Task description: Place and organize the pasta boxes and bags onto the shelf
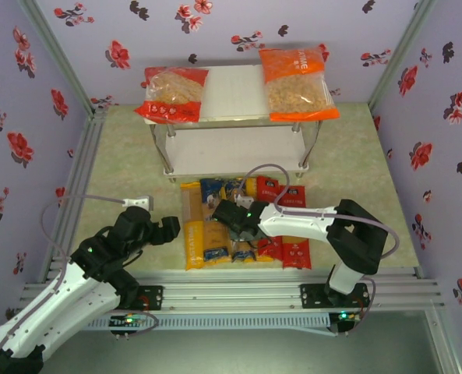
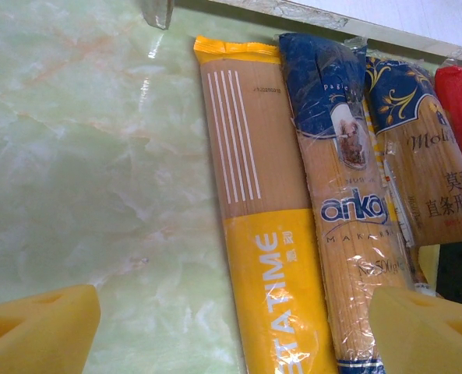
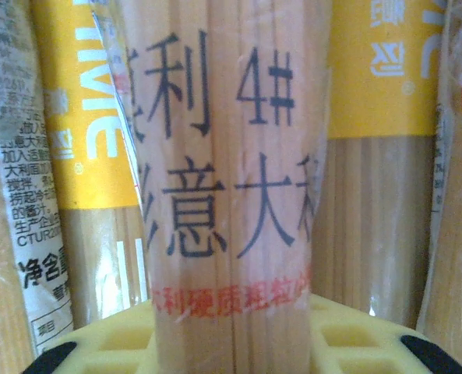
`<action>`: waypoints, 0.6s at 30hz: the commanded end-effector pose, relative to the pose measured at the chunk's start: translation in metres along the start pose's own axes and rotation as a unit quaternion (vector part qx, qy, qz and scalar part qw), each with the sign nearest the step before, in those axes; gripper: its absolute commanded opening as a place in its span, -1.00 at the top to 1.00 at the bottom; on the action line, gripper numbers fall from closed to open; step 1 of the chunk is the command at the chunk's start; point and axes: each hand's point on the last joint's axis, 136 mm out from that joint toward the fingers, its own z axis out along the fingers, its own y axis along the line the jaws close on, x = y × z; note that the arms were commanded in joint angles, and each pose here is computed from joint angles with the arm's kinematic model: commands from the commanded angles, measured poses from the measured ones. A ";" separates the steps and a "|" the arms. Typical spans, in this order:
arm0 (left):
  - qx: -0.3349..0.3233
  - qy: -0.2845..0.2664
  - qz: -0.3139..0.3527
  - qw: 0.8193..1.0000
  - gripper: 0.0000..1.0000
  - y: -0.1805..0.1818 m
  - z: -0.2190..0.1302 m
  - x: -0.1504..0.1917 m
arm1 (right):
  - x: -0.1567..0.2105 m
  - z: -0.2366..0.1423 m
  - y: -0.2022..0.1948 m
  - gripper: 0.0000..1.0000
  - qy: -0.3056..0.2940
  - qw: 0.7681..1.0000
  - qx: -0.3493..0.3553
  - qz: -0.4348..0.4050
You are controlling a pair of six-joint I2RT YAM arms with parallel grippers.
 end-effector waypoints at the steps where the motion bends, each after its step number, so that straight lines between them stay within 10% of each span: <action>1: -0.001 -0.019 -0.001 1.000 -0.79 -0.003 -0.004 -0.013 | 0.007 -0.016 -0.012 0.59 0.019 1.000 0.011 -0.013; 6: -0.001 -0.019 0.015 1.000 -0.77 -0.012 -0.006 -0.024 | -0.008 -0.051 -0.012 0.98 -0.014 1.000 -0.017 -0.016; 18: -0.001 -0.051 0.047 0.998 -0.78 -0.032 -0.021 -0.063 | -0.006 -0.161 -0.010 1.00 -0.070 0.986 -0.112 -0.105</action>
